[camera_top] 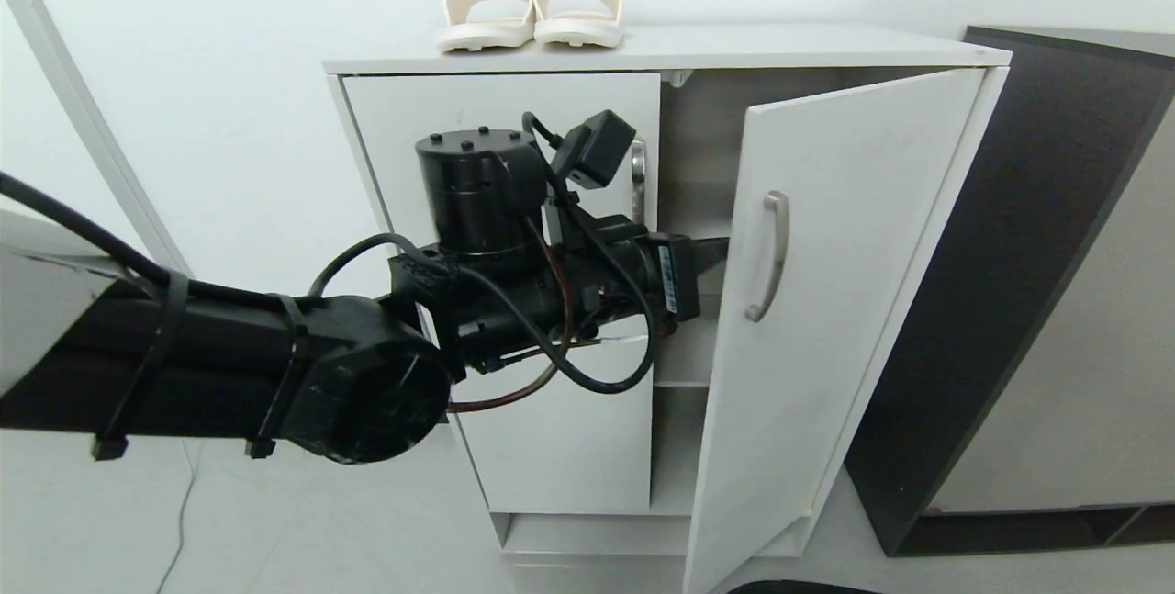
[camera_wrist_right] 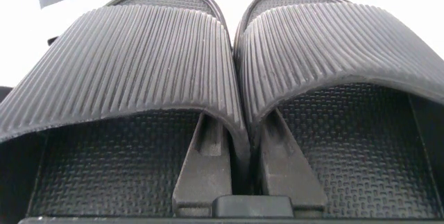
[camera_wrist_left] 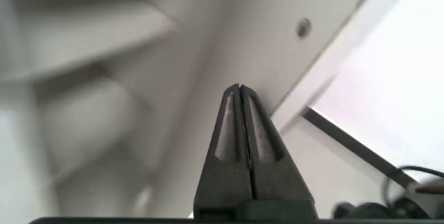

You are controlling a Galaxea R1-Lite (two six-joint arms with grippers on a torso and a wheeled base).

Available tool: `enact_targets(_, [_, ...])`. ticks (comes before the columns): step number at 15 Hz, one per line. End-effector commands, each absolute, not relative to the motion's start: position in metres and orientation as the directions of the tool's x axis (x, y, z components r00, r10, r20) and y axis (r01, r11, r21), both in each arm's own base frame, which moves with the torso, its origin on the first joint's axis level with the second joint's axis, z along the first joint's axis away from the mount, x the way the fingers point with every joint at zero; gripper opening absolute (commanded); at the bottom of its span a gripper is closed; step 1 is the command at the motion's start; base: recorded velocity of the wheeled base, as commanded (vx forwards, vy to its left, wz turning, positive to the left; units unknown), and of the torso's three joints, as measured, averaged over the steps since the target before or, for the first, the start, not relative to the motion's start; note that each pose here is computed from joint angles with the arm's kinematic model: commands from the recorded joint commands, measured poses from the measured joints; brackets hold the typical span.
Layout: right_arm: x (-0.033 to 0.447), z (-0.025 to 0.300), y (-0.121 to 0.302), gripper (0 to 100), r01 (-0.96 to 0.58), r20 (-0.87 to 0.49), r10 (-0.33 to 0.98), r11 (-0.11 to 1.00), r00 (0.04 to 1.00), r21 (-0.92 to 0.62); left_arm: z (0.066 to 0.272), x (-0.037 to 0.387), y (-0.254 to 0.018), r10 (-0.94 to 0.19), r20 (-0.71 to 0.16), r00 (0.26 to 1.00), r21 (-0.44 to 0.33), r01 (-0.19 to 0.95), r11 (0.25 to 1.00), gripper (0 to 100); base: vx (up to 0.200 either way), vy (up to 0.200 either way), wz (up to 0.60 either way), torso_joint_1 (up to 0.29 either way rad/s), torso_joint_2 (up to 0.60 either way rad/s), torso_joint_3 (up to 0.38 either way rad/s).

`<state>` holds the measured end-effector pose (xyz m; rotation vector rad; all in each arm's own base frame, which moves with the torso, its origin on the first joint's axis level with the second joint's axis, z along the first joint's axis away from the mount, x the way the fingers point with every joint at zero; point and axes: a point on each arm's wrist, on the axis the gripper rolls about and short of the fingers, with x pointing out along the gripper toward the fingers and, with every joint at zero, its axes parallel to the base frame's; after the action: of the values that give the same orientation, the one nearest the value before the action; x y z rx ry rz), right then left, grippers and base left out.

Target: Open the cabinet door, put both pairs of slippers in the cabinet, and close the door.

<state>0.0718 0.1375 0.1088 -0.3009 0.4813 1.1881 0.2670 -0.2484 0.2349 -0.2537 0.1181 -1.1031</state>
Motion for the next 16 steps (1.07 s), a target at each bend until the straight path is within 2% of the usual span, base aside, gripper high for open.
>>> enact_targets(1, [0.067,0.106,0.137,0,-0.944,-0.516,0.814,0.328,0.268,0.027,0.232,0.243,-0.273,-0.932,0.04,0.361,-0.254,0.906,0.34,0,-0.2,0.0,0.0,0.007,0.0,0.002])
enact_targets(3, [0.067,0.106,0.136,0,-0.944,-0.516,0.813,0.33,0.271,0.025,0.236,0.232,-0.283,-0.944,0.063,0.324,-0.247,0.922,0.3,0,-0.2,0.0,0.0,-0.005,0.0,0.0])
enact_targets(5, [0.067,0.107,0.136,0,-0.944,-0.512,0.815,0.33,0.272,0.025,0.237,0.237,-0.278,-0.937,0.066,0.343,-0.246,0.916,0.318,0,0.0,0.0,0.0,0.0,0.0,0.0])
enact_targets(7, [0.068,0.108,0.139,0,-0.945,-0.506,0.819,0.327,0.271,0.025,0.239,0.246,-0.269,-0.91,0.075,0.409,-0.242,0.892,0.381,0,0.0,0.0,0.0,0.0,0.0,0.0])
enact_targets(9, [0.078,0.122,0.147,0,-0.916,-0.451,0.817,0.4,0.358,-0.002,0.245,0.253,-0.253,-0.849,0.13,0.512,-0.218,0.85,0.479,0,0.0,0.0,0.0,0.0,0.0,0.0])
enact_targets(10, [0.088,0.128,0.15,0,-0.87,-0.434,0.781,0.493,0.449,-0.014,0.255,0.25,-0.239,-0.809,0.154,0.567,-0.208,0.819,0.534,0,0.0,0.0,0.0,0.0,0.0,0.0])
enact_targets(11, [0.104,0.131,0.153,0,-0.774,-0.426,0.695,0.633,0.579,-0.018,0.271,0.24,-0.213,-0.737,0.192,0.648,-0.214,0.76,0.613,0,0.0,0.0,0.0,0.0,0.0,0.0])
enact_targets(12, [0.114,0.133,0.155,0,-0.705,-0.42,0.63,0.708,0.653,-0.033,0.279,0.231,-0.194,-0.68,0.211,0.703,-0.221,0.712,0.667,0,0.0,0.0,0.0,0.0,0.0,0.0])
enact_targets(13, [0.13,0.135,0.157,0,-0.583,-0.408,0.514,0.81,0.755,-0.058,0.289,0.215,-0.163,-0.587,0.222,0.779,-0.216,0.626,0.749,0,0.0,0.0,0.0,0.0,0.0,0.0])
enact_targets(14, [0.143,0.141,0.16,0,-0.506,-0.382,0.448,0.86,0.808,-0.063,0.291,0.198,-0.142,-0.521,0.199,0.83,-0.195,0.554,0.809,0,0.0,0.0,0.0,0.0,0.0,0.0])
enact_targets(16, [0.163,0.152,0.169,0,-0.402,-0.339,0.376,0.916,0.862,-0.006,0.288,0.144,-0.098,-0.457,0.126,0.88,-0.18,0.474,0.862,0,0.0,0.0,0.0,0.0,0.0,0.0])
